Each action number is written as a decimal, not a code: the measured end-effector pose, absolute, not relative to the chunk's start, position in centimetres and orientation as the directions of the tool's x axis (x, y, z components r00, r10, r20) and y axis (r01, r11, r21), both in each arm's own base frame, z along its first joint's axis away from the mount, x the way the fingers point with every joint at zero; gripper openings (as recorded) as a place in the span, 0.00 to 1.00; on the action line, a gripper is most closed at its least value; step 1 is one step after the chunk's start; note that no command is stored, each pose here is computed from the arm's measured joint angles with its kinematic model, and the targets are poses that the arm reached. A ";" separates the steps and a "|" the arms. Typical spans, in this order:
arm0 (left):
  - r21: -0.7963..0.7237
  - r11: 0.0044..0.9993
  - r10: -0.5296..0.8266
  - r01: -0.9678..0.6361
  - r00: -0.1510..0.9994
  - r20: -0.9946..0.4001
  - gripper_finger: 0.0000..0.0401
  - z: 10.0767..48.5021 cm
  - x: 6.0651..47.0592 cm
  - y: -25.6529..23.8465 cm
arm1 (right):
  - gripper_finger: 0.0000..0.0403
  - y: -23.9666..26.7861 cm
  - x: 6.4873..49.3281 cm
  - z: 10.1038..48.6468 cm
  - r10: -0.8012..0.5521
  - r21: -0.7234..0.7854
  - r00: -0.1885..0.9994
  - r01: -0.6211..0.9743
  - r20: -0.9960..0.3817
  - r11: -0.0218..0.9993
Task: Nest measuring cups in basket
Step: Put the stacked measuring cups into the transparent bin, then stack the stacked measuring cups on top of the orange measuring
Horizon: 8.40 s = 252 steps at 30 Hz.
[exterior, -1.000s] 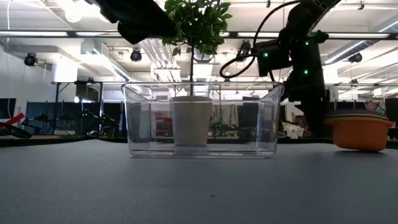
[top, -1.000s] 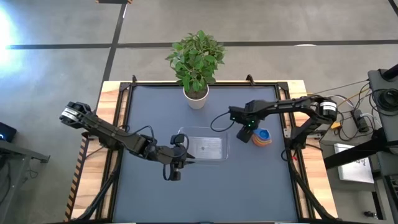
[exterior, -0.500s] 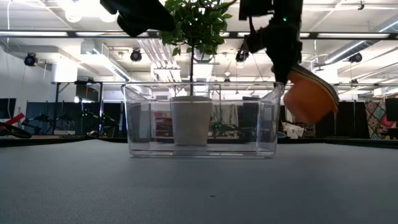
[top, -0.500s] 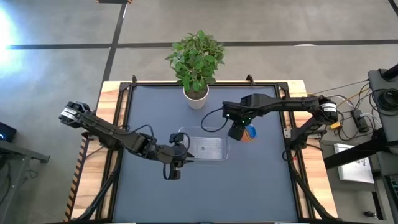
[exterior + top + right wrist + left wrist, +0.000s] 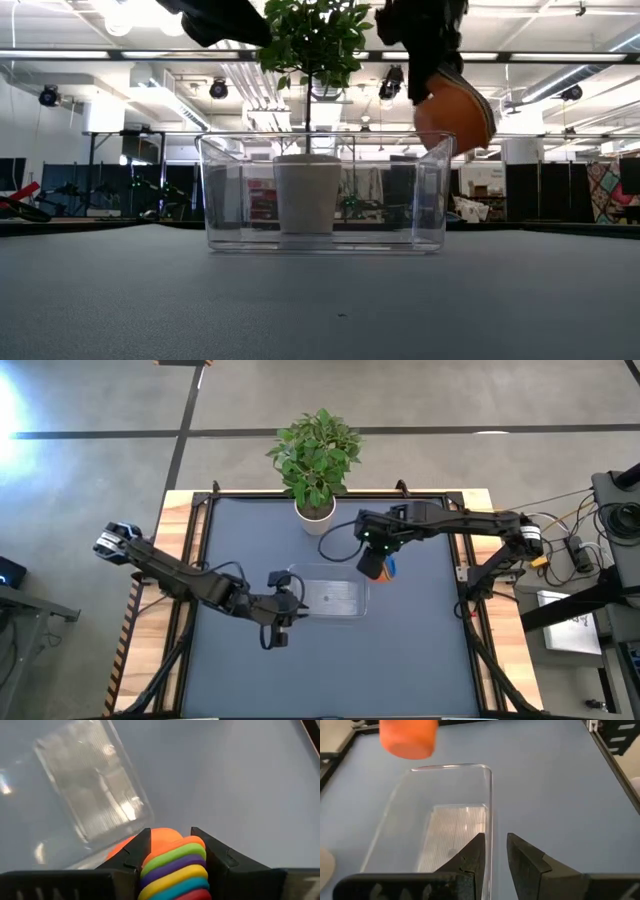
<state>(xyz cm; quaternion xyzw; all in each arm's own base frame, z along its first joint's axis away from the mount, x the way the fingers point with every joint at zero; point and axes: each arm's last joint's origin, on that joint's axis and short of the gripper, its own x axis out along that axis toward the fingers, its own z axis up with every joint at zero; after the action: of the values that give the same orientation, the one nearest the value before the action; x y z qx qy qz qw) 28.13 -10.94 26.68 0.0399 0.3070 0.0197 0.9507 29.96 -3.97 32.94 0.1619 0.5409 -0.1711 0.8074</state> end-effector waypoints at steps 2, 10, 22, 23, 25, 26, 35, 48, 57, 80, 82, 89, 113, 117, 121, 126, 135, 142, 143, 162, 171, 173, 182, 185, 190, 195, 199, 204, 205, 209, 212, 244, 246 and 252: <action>0.093 0.995 0.074 -0.026 0.817 -0.572 0.16 26.9 27.8 -10.8 | 0.27 -3.7 30.2 33.4 -0.095 0.092 0.388 0.437 -0.917 0.895; 0.081 0.995 0.097 -0.063 0.838 -0.537 0.16 26.4 26.2 -10.0 | 0.09 -2.4 31.6 34.8 -0.041 0.175 0.541 0.342 -0.840 0.923; -0.054 0.994 0.059 -0.090 0.904 -0.423 0.16 25.0 23.8 -9.3 | 0.02 -1.9 32.6 32.8 -0.027 0.137 0.448 0.331 -0.893 0.934; -0.058 0.994 0.055 -0.088 0.906 -0.420 0.16 24.9 23.8 -9.4 | 0.02 -1.7 32.3 32.9 -0.028 0.130 0.436 0.328 -0.899 0.936; -0.062 0.995 0.047 -0.080 0.909 -0.414 0.16 24.8 23.7 -9.5 | 0.02 -1.2 31.8 33.2 -0.069 0.085 0.427 0.332 -0.901 0.940; -0.063 0.995 0.044 -0.076 0.911 -0.411 0.16 24.8 23.7 -9.6 | 0.02 -0.8 31.4 33.5 -0.107 0.047 0.425 0.336 -0.899 0.941; -0.053 0.998 0.024 -0.045 0.939 -0.342 0.16 24.6 24.0 -9.9 | 0.03 4.0 24.8 35.8 -0.160 -0.009 0.516 0.282 -0.841 0.959; -0.019 1.000 0.008 -0.013 0.972 -0.233 0.16 23.7 26.6 -11.2 | 0.03 9.1 16.9 28.1 -0.150 0.114 0.556 0.412 -0.818 0.904; -0.002 1.000 -0.029 0.029 0.971 -0.239 0.15 23.7 28.1 -12.0 | 0.20 7.7 15.6 23.9 -0.144 0.099 0.422 0.503 -0.895 0.859; 0.005 0.997 -0.074 0.078 0.962 -0.263 0.15 23.6 28.3 -12.2 | 0.71 1.6 20.9 21.4 -0.019 0.125 0.292 0.466 -0.956 0.876; 0.003 0.996 -0.090 0.094 0.960 -0.265 0.15 23.6 28.3 -12.3 | 0.71 2.0 20.8 21.5 0.006 0.142 0.290 0.451 -0.957 0.881; 0.013 0.995 -0.096 0.103 0.957 -0.273 0.15 23.4 28.2 -12.3 | 0.68 2.6 19.4 22.5 0.058 0.221 0.345 0.455 -0.937 0.863; 0.011 0.995 -0.095 0.102 0.956 -0.276 0.16 23.3 28.2 -12.3 | 0.51 2.7 18.6 19.3 0.108 0.288 0.382 0.455 -0.918 0.843; 0.011 0.995 -0.095 0.102 0.956 -0.276 0.16 23.3 28.2 -12.3 | 0.48 2.8 18.8 19.1 0.166 0.341 0.397 0.426 -0.903 0.838; 0.013 0.995 -0.094 0.102 0.955 -0.281 0.16 23.3 28.2 -12.3 | 0.45 2.9 18.7 18.5 0.179 0.355 0.404 0.418 -0.897 0.836; 0.013 0.995 -0.094 0.102 0.955 -0.281 0.16 23.3 28.2 -12.3 | 0.31 2.7 18.3 17.7 0.149 0.317 0.385 0.421 -0.911 0.850; 0.004 0.995 -0.093 0.098 0.955 -0.281 0.16 23.3 28.2 -12.3 | 0.04 3.8 18.2 17.6 0.125 0.278 0.392 0.363 -0.911 0.889; 0.002 0.995 -0.093 0.098 0.957 -0.273 0.16 23.3 28.2 -12.3 | 0.03 5.7 17.8 17.9 0.051 0.197 0.415 0.315 -0.908 0.929; 0.000 0.995 -0.093 0.097 0.957 -0.274 0.16 23.3 28.2 -12.3 | 0.03 6.1 17.8 18.2 0.046 0.192 0.427 0.306 -0.903 0.932; -0.024 0.996 -0.089 0.086 0.959 -0.268 0.16 23.4 28.2 -12.2 | 0.03 14.2 15.1 25.9 0.166 0.186 0.530 -0.015 -0.831 0.982; -0.043 0.997 -0.066 0.056 0.963 -0.261 0.16 23.5 28.3 -12.1 | 0.03 19.2 13.6 24.2 0.179 0.172 0.506 -0.061 -0.843 0.983; -0.048 0.997 -0.064 0.053 0.963 -0.260 0.16 23.5 28.3 -12.1 | 0.03 20.4 13.8 23.5 0.170 0.153 0.488 -0.074 -0.856 0.985; -0.076 0.996 -0.063 0.046 0.969 -0.238 0.16 23.7 28.4 -12.1 | 0.03 23.3 14.9 21.6 0.134 0.100 0.441 -0.100 -0.888 0.990; -0.076 0.996 -0.063 0.046 0.969 -0.238 0.16 23.7 28.4 -12.1 | 0.08 23.3 15.1 21.3 0.122 0.105 0.434 -0.063 -0.893 0.992; -0.076 0.996 -0.063 0.046 0.969 -0.237 0.16 23.7 28.4 -12.1 | 0.25 23.0 15.0 21.9 0.135 0.137 0.444 -0.028 -0.886 0.990; -0.086 0.995 -0.064 0.045 0.970 -0.235 0.16 23.8 28.4 -12.1 | 0.42 22.6 14.8 23.4 0.175 0.201 0.468 0.006 -0.866 0.980; -0.107 0.993 -0.082 0.059 0.971 -0.226 0.16 24.2 28.7 -12.3 | 0.48 21.6 14.2 24.3 0.147 0.235 0.452 0.144 -0.880 0.961; -0.109 0.988 -0.132 0.107 0.957 -0.259 0.16 23.8 30.2 -13.2 | 0.46 20.7 12.7 24.0 0.080 0.197 0.331 0.339 -0.940 0.920; -0.106 0.988 -0.141 0.116 0.952 -0.272 0.16 23.7 30.5 -13.5 | 0.44 20.7 12.4 23.8 0.083 0.190 0.286 0.368 -0.955 0.910; -0.081 0.986 -0.165 0.146 0.934 -0.317 0.16 23.0 32.2 -14.5 | 0.36 21.3 11.8 22.7 0.102 0.149 0.127 0.453 -0.987 0.879; -0.071 0.986 -0.168 0.153 0.927 -0.335 0.16 22.8 33.5 -15.2 | 0.28 21.9 11.9 21.6 0.097 0.102 0.036 0.481 -0.995 0.871; 0.133 0.988 0.137 -0.082 0.863 -0.486 0.16 17.8 50.9 -17.7 | 0.09 24.6 14.7 17.3 0.049 0.148 0.184 0.580 -0.982 0.801; 0.148 0.984 0.158 -0.096 0.850 -0.502 0.16 17.5 51.4 -17.1 | 0.09 24.6 14.7 17.3 0.048 0.147 0.183 0.578 -0.982 0.803; 0.196 0.975 0.202 -0.105 0.788 -0.581 0.16 16.4 52.7 -16.1 | 0.09 24.7 14.8 17.3 0.045 0.158 0.208 0.566 -0.977 0.809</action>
<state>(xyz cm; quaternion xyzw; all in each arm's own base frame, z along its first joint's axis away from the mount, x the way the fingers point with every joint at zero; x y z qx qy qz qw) 52.71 -16.08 16.38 0.0770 0.3150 0.0814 0.9425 14.81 24.71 17.25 0.2532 0.6040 -0.1773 0.7346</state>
